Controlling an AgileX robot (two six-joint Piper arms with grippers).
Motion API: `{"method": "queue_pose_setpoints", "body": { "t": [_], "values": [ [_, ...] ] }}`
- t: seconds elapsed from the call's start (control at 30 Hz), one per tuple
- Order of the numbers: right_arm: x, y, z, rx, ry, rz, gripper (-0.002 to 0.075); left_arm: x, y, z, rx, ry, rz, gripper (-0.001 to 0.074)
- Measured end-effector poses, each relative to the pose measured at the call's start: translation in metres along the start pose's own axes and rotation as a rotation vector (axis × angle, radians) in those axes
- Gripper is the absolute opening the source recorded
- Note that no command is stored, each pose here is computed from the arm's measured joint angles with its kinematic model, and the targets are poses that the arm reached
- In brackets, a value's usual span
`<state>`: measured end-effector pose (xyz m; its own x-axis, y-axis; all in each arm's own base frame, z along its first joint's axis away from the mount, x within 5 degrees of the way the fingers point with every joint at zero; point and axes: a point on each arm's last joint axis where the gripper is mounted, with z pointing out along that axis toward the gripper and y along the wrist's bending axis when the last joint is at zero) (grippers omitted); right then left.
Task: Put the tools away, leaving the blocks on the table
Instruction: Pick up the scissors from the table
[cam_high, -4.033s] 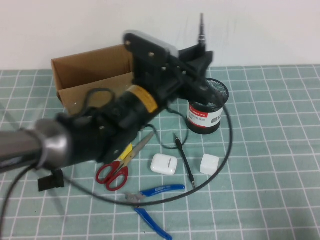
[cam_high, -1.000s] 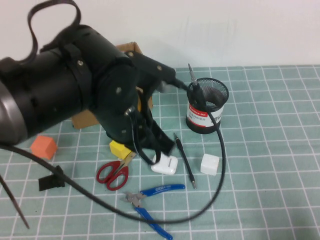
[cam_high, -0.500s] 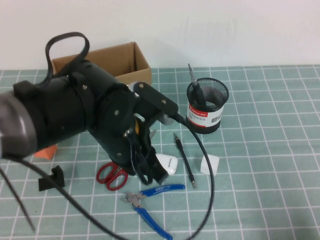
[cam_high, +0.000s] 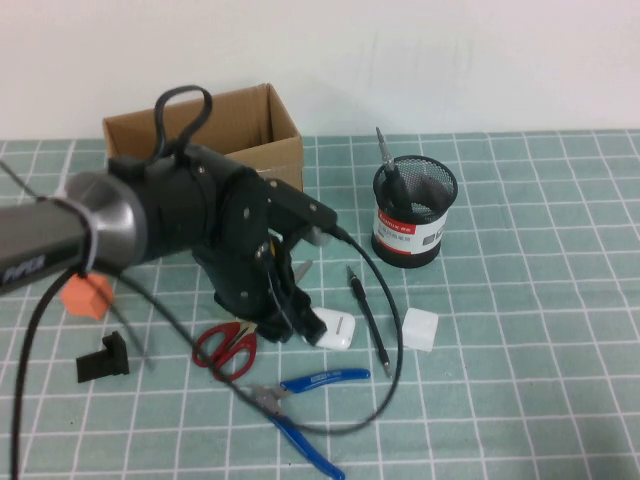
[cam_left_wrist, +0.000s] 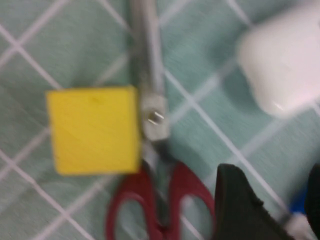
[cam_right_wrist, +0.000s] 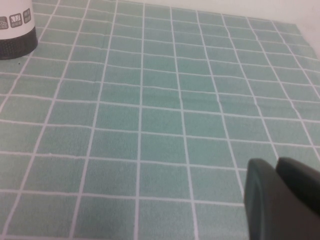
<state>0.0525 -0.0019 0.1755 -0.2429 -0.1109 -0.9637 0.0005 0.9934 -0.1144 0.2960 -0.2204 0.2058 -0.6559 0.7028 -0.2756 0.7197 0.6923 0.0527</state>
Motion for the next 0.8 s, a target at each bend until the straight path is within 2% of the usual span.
{"method": "queue_pose_setpoints", "body": {
  "t": [0.23,0.47,0.8],
  "values": [
    [0.0,0.0,0.0,0.0,0.0,0.0,-0.0006,-0.011,0.031,0.026,0.002,0.064,-0.045,0.027],
    [0.0,0.0,0.0,0.0,0.0,0.0,-0.0006,-0.015,0.038,0.045,0.014,0.081,0.005,0.027],
    [0.0,0.0,0.0,0.0,0.0,0.0,-0.0006,-0.016,0.052,0.051,0.001,0.043,-0.015,0.027]
  ]
}}
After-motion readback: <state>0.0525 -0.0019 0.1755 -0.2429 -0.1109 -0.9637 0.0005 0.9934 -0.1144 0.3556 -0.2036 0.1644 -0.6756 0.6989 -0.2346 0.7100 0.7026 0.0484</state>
